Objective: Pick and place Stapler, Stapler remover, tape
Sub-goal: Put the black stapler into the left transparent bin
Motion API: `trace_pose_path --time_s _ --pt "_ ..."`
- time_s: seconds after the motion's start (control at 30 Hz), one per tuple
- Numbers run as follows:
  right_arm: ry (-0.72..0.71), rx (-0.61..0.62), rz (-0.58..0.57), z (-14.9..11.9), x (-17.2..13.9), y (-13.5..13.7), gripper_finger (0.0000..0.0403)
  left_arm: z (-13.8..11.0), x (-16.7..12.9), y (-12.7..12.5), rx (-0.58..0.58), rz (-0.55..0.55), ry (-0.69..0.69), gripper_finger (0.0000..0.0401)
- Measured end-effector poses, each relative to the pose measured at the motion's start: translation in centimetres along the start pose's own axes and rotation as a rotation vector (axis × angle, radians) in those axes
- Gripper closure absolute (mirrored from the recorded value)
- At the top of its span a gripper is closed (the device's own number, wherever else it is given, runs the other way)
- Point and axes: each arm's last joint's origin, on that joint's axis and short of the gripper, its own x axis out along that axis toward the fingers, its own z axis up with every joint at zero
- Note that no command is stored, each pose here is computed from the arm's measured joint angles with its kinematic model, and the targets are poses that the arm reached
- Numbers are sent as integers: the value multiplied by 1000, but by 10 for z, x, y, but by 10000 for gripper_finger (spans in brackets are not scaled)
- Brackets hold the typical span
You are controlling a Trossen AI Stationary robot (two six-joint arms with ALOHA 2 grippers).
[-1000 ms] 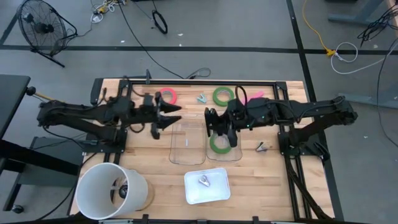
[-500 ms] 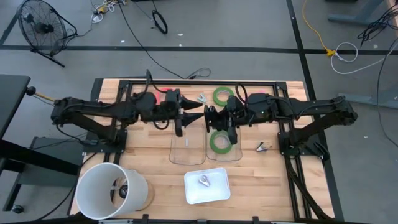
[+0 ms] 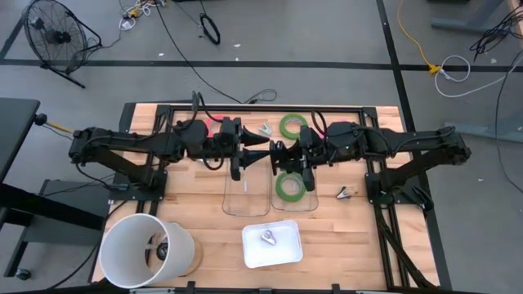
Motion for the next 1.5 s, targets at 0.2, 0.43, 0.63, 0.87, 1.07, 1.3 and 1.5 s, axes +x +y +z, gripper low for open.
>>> trace_pose_path --time_s 0.2,0.43,0.63,0.87,1.07,1.3,1.5 --pt "-15 3 -20 3 -4 -6 300 0 0 0 0 -4 -2 183" --pt "-30 14 -20 6 -7 -10 300 -1 1 0 1 -13 7 183" --pt "-33 21 27 6 -6 -3 300 0 1 3 2 11 -1 183" --pt "-31 16 29 5 -3 -3 300 1 1 4 3 6 3 183" --pt "-17 -4 34 3 5 -5 300 1 0 3 3 -14 4 183" --pt "-35 -5 27 8 -2 -12 300 2 0 3 1 -25 -1 183" --pt "-25 -9 5 7 -4 -15 300 1 1 2 2 -42 8 183"
